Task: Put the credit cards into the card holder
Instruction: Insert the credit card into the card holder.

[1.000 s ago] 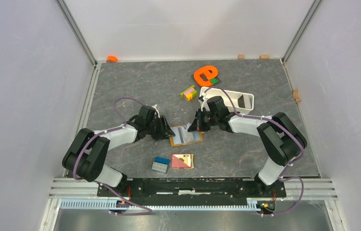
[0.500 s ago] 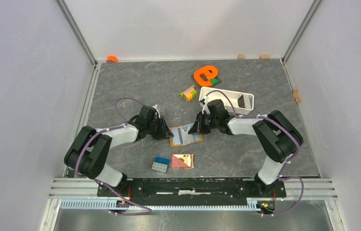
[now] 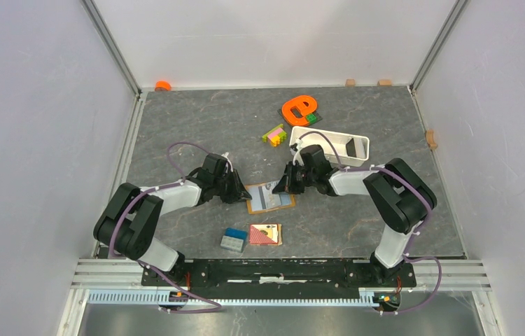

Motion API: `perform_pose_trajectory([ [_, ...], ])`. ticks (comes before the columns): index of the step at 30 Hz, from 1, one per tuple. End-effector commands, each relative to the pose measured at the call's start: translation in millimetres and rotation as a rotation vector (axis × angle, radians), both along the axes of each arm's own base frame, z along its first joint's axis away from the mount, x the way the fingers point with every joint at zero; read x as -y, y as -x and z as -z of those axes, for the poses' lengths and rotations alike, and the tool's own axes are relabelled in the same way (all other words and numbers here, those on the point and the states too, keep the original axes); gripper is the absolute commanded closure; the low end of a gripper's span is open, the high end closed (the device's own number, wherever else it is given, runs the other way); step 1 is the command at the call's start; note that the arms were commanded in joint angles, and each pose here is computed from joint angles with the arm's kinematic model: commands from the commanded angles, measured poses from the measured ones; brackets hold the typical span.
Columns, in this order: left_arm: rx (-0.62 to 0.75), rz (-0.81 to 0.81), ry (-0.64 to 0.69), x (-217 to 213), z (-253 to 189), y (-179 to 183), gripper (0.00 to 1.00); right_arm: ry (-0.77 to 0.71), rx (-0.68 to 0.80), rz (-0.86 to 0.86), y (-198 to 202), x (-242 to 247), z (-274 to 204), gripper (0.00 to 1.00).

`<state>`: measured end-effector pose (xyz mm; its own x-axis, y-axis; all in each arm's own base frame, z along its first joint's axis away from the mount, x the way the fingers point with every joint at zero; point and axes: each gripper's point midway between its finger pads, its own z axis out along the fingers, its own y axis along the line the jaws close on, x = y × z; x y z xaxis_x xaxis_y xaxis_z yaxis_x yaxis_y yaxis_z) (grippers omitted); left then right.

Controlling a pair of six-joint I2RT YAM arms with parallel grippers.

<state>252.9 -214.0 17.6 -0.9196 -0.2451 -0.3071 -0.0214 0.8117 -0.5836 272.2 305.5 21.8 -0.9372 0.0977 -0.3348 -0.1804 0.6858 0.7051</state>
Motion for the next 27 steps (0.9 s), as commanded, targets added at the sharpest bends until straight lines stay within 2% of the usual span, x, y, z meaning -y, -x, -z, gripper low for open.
perform_pose_trajectory([
  [1, -0.041, -0.002, -0.072, -10, 16, 7, 0.75, 0.104, 0.004, 0.031, -5, 9, 25, 1.00],
  [12, -0.039, 0.002, -0.070, -9, 16, 7, 0.77, 0.094, -0.008, 0.024, 6, 2, 32, 1.00],
  [21, -0.037, 0.004, -0.073, -10, 15, 7, 0.78, 0.135, 0.025, 0.002, -7, -2, 32, 1.00],
  [27, -0.037, 0.004, -0.072, -9, 13, 7, 0.79, 0.166, -0.024, -0.012, 13, 9, 44, 1.00],
])
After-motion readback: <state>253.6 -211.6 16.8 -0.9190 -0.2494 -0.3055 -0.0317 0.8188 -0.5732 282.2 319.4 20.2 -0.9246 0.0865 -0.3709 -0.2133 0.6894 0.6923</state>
